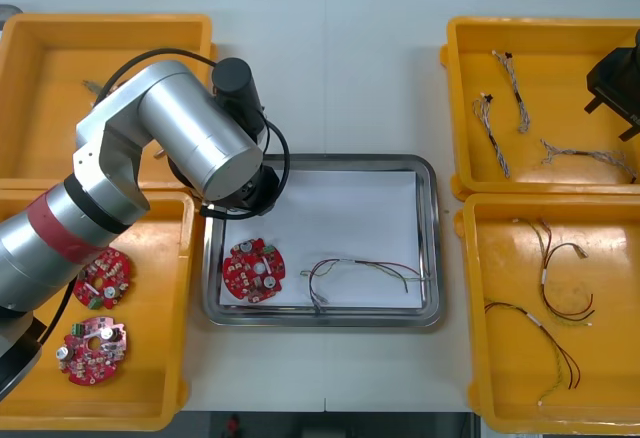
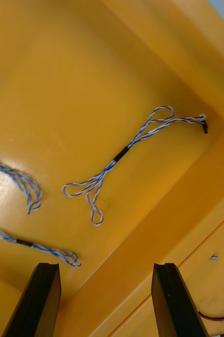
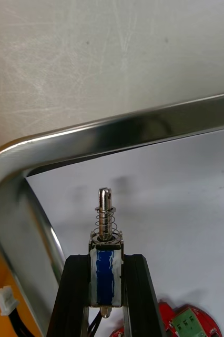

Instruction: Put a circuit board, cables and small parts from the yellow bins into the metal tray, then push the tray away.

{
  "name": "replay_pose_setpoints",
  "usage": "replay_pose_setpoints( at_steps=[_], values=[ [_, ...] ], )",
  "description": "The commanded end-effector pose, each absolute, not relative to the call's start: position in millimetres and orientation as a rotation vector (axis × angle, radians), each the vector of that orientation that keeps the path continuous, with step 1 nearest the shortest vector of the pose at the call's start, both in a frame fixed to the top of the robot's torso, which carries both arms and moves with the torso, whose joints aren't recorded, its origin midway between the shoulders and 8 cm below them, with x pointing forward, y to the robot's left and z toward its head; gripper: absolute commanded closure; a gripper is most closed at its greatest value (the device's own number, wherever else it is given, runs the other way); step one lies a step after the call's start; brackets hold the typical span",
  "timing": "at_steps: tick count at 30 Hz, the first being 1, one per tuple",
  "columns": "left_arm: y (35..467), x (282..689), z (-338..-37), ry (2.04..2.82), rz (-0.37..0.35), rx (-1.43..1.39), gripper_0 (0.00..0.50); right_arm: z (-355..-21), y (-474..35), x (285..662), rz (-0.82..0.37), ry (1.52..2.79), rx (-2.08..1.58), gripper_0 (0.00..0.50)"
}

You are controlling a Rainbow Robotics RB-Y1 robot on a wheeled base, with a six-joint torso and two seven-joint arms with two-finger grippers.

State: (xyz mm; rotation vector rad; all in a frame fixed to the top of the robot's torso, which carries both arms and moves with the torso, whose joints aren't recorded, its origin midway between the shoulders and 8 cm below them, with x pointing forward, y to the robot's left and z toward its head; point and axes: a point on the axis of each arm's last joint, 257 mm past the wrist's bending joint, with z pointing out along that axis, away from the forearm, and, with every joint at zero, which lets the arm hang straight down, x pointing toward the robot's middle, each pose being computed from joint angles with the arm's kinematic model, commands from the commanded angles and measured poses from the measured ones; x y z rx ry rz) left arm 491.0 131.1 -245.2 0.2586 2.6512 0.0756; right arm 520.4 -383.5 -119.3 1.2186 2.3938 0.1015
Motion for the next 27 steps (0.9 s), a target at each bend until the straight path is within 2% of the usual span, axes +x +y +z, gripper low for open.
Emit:
replay_pose_setpoints(
  at_steps=[1, 3, 8, 9, 11, 12, 13, 14, 15, 16, 17, 22, 27],
  values=[
    [104, 497, -242, 2.598, -0.001, 0.253, 0.5, -94, -382, 537, 0.179, 2.299, 1.4, 0.0],
    [104, 498, -247, 2.586, -0.019, 0.247, 0.499, -93, -383, 540, 0.207, 2.279, 1.487, 0.0],
    [105, 498, -252, 2.58, -0.004, 0.248, 0.494, -92, -383, 543, 0.269, 2.246, 1.636, 0.0],
    [107, 497, -252, 2.583, -0.001, 0.244, 0.473, -94, -385, 542, 0.271, 2.235, 1.674, 0.0],
    [108, 498, -251, 2.579, 0.003, 0.241, 0.401, -97, -385, 545, 0.284, 2.214, 1.716, 0.0],
    [109, 498, -252, 2.581, 0.005, 0.24, 0.349, -97, -386, 549, 0.297, 2.191, 1.738, 0.0],
    [109, 498, -252, 2.581, 0.005, 0.24, 0.238, -98, -388, 553, 0.307, 2.169, 1.759, 0.0],
    [110, 499, -252, 2.58, 0.008, 0.239, 0.175, -98, -388, 555, 0.317, 2.155, 1.768, 0.0],
    [110, 499, -252, 2.58, 0.009, 0.238, 0.088, -100, -389, 559, 0.326, 2.138, 1.781, 0.0],
    [111, 499, -252, 2.58, 0.012, 0.238, 0.02, -101, -391, 563, 0.337, 2.121, 1.79, 0.0],
    [111, 498, -252, 2.582, 0.013, 0.237, 0.0, -102, -391, 565, 0.341, 2.116, 1.79, 0.0],
    [115, 497, -248, 2.582, 0.029, 0.226, 0.0, -115, -390, 578, 0.37, 2.089, 1.801, 0.0],
    [117, 487, -225, 2.59, 0.024, 0.202, 0.0, -137, -389, 582, 0.376, 2.082, 1.82, 0.0]
  ],
)
